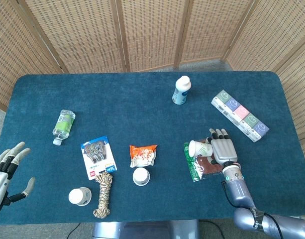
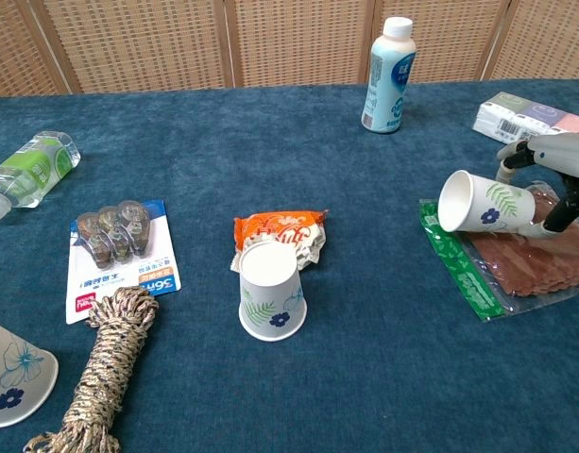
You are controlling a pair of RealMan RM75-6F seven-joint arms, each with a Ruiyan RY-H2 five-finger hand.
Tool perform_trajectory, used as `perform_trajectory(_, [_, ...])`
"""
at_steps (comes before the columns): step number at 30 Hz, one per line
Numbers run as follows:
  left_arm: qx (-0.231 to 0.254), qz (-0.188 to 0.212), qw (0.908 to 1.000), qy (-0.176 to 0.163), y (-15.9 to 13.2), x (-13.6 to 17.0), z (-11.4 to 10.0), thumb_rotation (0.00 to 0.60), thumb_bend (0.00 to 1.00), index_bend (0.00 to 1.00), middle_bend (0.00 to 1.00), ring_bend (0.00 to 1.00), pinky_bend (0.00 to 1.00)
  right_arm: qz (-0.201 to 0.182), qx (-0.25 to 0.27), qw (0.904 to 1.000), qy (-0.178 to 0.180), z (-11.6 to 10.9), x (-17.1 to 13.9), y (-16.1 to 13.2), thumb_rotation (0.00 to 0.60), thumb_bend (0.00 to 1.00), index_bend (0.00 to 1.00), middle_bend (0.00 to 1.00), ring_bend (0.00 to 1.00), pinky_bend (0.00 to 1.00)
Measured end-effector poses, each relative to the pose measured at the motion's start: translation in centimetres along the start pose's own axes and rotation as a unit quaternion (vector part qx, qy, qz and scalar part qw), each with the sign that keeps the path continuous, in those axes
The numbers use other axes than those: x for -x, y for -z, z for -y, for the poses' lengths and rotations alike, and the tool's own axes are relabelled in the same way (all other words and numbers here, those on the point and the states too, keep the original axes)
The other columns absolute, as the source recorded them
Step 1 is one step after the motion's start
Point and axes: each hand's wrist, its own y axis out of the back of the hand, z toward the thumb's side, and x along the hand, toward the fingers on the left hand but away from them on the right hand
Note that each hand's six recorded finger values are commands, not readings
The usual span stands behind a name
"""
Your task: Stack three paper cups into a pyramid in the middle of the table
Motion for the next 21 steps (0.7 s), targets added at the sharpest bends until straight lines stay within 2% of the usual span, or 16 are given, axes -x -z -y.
perform_trajectory(10, [-0.002, 0.001, 1.0, -0.003, -0.2, -0.2, -0.2, 0.368, 0.51, 0.08, 0.0, 0.0, 0.0, -0.009, -0.053, 0.9977, 0.042, -2.0, -0.7, 0.7, 0.6, 0.39, 0.43, 0.0, 0.0, 0.04])
perform_trajectory(21, [-0.005, -0.001, 1.0, -0.002, -0.2, -0.3, -0.2, 0.369, 0.51, 0.08, 0.0, 0.0, 0.0, -0.007, -0.147, 0.9863, 0.074, -3.4, -1.1, 2.0, 0.6, 0.38, 0.43, 0.0, 0.0, 0.04])
